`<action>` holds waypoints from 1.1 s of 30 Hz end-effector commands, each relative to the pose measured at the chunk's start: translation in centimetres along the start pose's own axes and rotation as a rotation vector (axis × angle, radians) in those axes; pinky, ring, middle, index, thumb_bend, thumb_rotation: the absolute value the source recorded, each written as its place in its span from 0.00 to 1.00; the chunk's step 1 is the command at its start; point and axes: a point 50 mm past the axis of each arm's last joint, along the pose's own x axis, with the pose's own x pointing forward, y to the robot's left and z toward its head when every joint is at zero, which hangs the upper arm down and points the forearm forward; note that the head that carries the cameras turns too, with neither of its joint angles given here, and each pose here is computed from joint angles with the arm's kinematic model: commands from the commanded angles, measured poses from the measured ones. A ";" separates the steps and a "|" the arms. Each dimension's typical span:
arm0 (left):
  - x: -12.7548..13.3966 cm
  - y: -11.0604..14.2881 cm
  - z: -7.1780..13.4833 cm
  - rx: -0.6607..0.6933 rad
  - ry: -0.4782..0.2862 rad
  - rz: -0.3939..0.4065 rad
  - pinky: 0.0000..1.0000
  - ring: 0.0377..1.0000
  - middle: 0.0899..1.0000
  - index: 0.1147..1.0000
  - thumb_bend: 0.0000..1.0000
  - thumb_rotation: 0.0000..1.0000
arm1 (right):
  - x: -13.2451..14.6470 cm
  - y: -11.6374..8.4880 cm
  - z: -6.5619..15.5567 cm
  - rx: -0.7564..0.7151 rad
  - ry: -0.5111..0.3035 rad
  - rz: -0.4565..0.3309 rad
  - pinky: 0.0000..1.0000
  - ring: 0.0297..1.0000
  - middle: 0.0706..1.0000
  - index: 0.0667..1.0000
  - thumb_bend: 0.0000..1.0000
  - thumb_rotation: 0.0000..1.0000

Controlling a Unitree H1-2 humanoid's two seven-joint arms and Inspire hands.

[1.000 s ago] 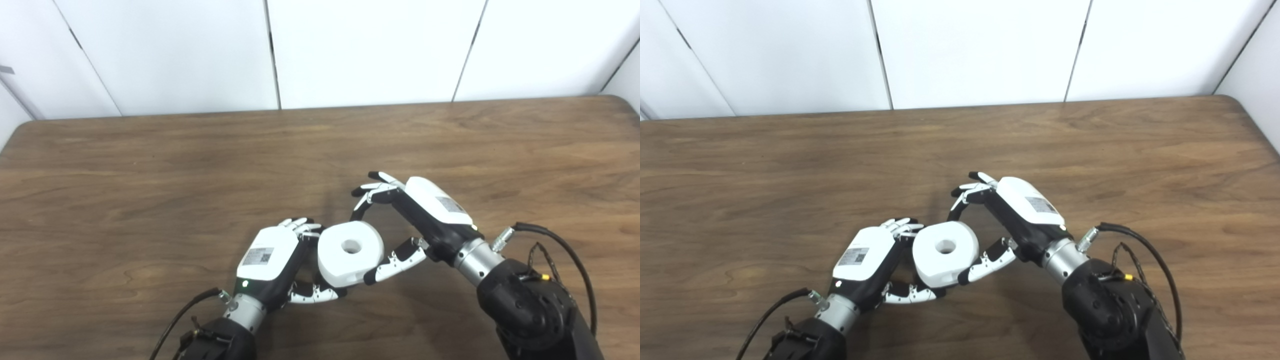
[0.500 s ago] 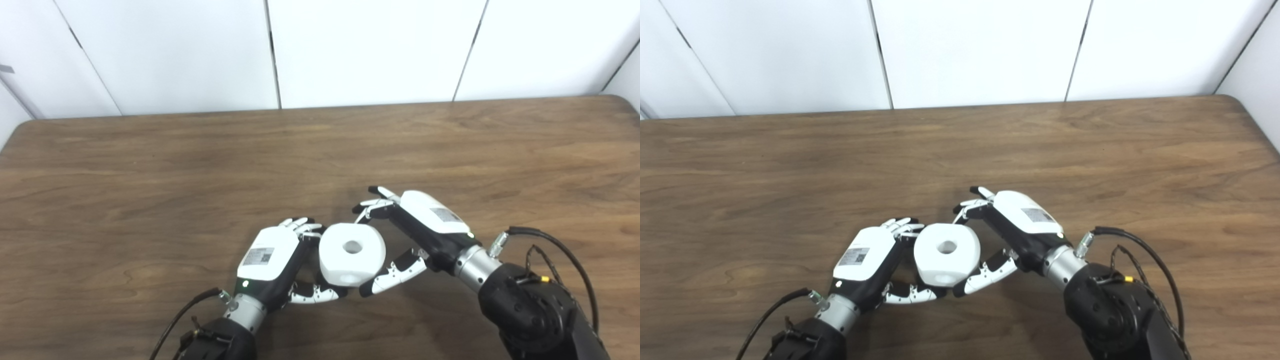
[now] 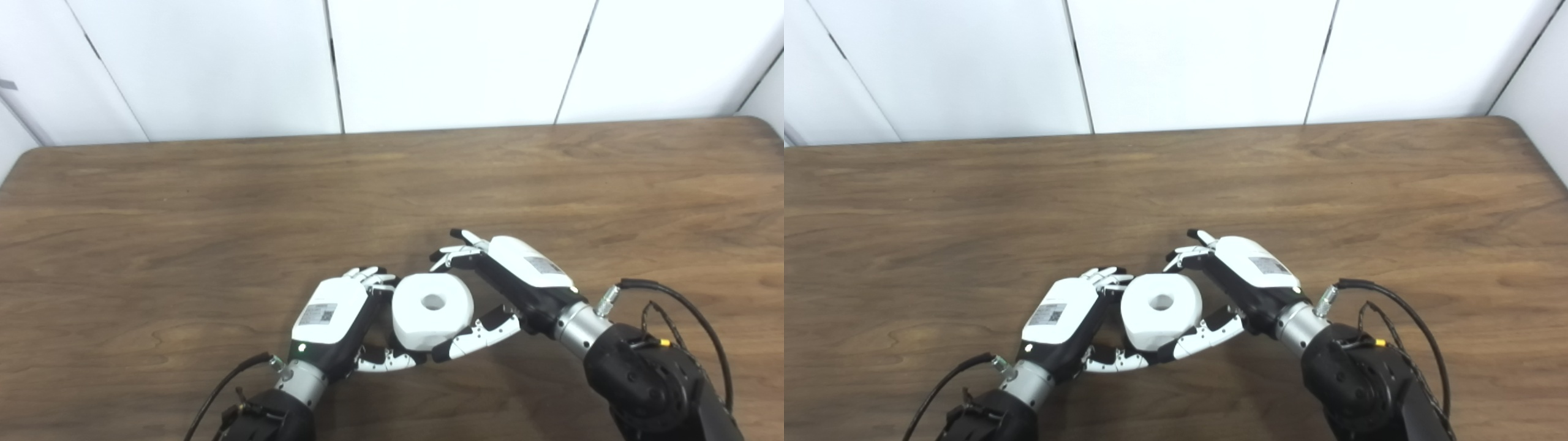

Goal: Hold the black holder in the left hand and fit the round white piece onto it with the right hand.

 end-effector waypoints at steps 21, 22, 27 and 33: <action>-0.3 -1.5 -0.2 0.012 0.014 -0.091 0.90 0.89 0.78 0.42 0.52 0.06 | -0.7 -3.2 1.5 -0.144 -0.021 -0.067 1.00 1.00 0.96 0.84 1.00 0.60; -0.3 -1.4 -0.2 0.011 0.014 -0.092 0.90 0.89 0.78 0.42 0.52 0.06 | -0.7 -3.3 1.6 -0.154 -0.019 -0.067 1.00 1.00 0.97 0.85 1.00 0.60; -0.3 -1.4 -0.3 0.011 0.016 -0.097 0.91 0.89 0.78 0.42 0.52 0.06 | -1.0 -3.7 1.8 -0.206 0.005 -0.046 1.00 1.00 1.00 0.89 1.00 0.58; -0.1 -1.3 -0.5 0.018 0.023 -0.103 0.91 0.88 0.77 0.42 0.52 0.06 | -1.3 -3.9 2.4 -0.232 0.028 -0.031 1.00 1.00 1.00 0.98 1.00 0.58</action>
